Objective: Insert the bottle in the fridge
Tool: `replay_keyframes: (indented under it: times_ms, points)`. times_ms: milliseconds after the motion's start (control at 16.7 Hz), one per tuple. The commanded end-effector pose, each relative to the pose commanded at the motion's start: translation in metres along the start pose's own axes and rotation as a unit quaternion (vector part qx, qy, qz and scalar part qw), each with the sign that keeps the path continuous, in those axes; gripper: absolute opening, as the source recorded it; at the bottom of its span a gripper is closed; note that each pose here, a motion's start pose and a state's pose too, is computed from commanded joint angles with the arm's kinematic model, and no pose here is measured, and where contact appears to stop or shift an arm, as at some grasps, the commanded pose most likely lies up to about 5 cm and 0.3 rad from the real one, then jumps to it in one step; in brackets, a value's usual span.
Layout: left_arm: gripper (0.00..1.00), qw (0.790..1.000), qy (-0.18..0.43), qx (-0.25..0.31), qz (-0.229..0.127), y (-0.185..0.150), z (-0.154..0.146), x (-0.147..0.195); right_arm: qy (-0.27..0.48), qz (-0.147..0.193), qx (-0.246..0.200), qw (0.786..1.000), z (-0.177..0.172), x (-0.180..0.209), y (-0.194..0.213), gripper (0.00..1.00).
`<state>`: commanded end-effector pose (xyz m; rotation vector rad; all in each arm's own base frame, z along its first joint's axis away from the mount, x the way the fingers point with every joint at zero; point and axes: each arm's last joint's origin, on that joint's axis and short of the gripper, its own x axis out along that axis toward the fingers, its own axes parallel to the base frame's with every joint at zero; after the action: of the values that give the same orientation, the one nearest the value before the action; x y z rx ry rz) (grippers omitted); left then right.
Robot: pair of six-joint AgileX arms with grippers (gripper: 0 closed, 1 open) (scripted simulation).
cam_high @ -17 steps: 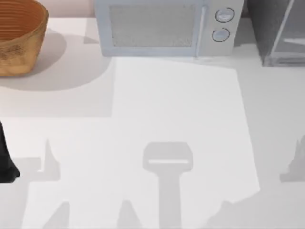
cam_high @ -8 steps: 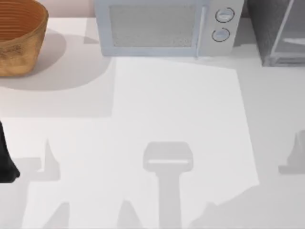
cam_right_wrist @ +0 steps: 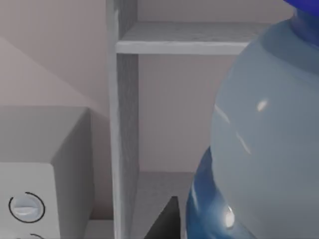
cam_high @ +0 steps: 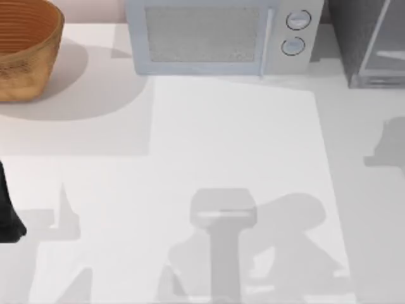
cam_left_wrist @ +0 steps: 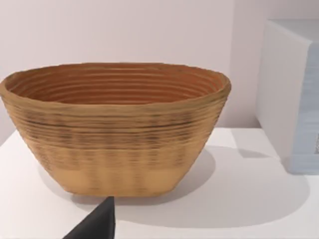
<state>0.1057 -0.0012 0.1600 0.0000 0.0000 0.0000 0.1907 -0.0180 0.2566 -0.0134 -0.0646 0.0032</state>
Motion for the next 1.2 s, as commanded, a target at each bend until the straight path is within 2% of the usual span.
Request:
replay_keyframes:
  times_ms: [180, 360, 540, 840, 1200]
  points:
    - [1.00, 1.000, 0.000, 0.000, 0.000, 0.000, 0.000, 0.000, 0.038, 0.000, 0.000, 0.999, -0.016, 0.064, -0.017, 0.01]
    - [1.00, 1.000, 0.000, 0.000, 0.000, 0.000, 0.000, 0.000, 0.068, -0.001, 0.004, 0.998, -0.055, 0.122, -0.038, 0.01]
    - [1.00, 1.000, 0.000, 0.000, 0.000, 0.000, 0.000, 0.000, 0.070, -0.001, 0.007, 0.997, -0.095, 0.164, -0.058, 0.01]
    - [1.00, 1.000, 0.000, 0.000, 0.000, 0.000, 0.000, 0.000, 0.041, 0.000, 0.007, 0.999, -0.134, 0.200, -0.081, 0.01]
    - [1.00, 1.000, 0.000, 0.000, 0.000, 0.000, 0.000, 0.000, 0.034, 0.002, 0.007, 0.999, -0.142, 0.205, -0.085, 0.01]
